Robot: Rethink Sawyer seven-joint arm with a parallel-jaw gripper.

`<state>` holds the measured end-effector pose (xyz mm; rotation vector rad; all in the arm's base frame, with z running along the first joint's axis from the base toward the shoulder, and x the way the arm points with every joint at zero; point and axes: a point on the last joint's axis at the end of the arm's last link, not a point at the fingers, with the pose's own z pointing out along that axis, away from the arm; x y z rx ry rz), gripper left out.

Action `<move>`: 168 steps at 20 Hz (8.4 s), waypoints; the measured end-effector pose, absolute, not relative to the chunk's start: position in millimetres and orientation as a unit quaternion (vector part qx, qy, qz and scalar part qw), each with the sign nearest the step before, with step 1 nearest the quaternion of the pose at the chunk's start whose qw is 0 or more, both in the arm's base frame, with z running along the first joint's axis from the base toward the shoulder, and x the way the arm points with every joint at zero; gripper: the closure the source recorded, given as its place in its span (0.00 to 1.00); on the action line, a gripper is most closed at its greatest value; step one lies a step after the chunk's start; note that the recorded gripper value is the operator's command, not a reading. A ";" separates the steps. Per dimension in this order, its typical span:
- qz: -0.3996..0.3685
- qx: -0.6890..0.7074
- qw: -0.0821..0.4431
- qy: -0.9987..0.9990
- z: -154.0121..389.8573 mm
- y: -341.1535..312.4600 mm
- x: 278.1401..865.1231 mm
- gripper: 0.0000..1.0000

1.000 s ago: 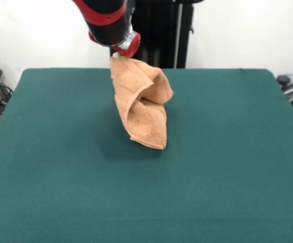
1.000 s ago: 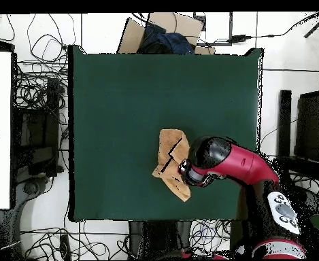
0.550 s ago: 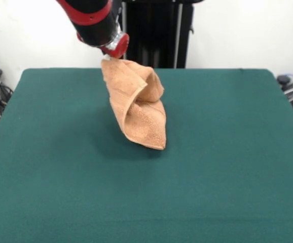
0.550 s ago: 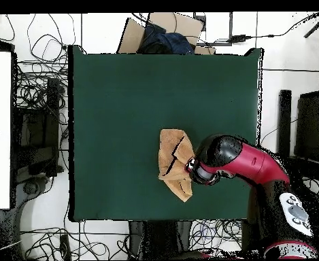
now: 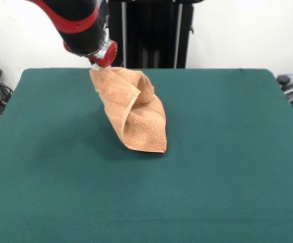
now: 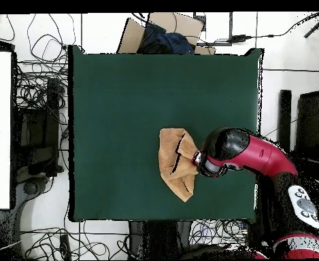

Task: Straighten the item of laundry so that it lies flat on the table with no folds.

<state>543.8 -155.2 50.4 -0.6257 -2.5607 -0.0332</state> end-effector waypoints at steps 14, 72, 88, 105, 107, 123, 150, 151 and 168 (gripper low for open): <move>-0.022 -0.210 0.239 -0.948 21.2 -175.8 558.5 1.00; -0.048 -0.007 0.225 -0.973 -17.9 -240.2 606.8 1.00; -0.051 -0.055 0.229 -0.970 20.5 -293.9 536.5 1.00; -0.048 -0.051 0.229 -0.971 17.0 -286.1 527.0 1.00; -0.042 -0.041 0.227 -0.972 17.4 -274.2 526.0 1.00; -0.028 -0.022 0.232 -0.972 24.8 -92.2 526.6 1.00; 0.005 -0.109 0.211 -0.971 19.2 14.9 512.4 1.00; 0.007 -0.115 0.209 -0.971 18.4 26.8 516.1 1.00; 0.040 -0.214 0.195 -0.956 -1.1 126.5 540.2 1.00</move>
